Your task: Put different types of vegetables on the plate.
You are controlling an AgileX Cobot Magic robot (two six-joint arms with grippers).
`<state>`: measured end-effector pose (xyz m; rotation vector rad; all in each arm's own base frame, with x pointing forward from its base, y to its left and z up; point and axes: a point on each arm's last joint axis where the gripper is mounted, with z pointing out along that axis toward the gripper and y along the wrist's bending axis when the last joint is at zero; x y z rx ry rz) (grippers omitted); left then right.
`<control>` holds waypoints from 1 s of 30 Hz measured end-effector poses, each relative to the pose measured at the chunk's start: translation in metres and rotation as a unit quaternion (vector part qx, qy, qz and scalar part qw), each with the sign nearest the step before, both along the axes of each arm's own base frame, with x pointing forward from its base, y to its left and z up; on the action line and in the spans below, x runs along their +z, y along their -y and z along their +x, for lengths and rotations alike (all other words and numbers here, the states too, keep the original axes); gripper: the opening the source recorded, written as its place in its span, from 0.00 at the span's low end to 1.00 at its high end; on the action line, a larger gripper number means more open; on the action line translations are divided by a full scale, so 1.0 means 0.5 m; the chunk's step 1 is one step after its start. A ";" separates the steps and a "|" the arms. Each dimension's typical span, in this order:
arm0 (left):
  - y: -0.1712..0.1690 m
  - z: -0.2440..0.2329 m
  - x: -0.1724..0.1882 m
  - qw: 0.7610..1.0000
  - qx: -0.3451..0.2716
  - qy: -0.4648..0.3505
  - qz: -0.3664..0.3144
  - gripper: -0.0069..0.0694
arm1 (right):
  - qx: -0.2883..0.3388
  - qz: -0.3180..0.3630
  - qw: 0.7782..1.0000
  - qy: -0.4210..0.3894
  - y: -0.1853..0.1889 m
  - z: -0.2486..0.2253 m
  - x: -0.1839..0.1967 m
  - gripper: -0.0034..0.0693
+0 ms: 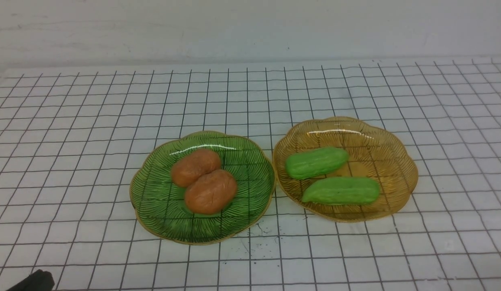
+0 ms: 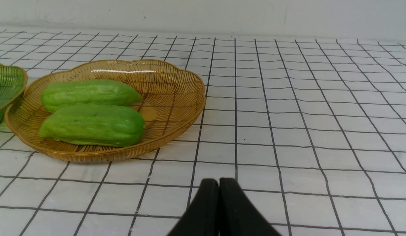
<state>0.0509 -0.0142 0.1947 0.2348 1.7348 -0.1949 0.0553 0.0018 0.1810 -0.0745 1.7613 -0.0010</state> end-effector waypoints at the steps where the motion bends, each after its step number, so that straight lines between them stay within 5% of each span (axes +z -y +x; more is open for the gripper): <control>1: -0.002 0.002 -0.013 1.000 0.010 -0.005 0.002 0.08 | 0.000 0.000 1.000 0.000 0.000 0.000 0.000 0.03; 30: -0.008 0.001 -0.049 0.997 0.039 -0.066 0.011 0.08 | 0.000 0.000 1.000 0.000 0.000 0.000 0.000 0.03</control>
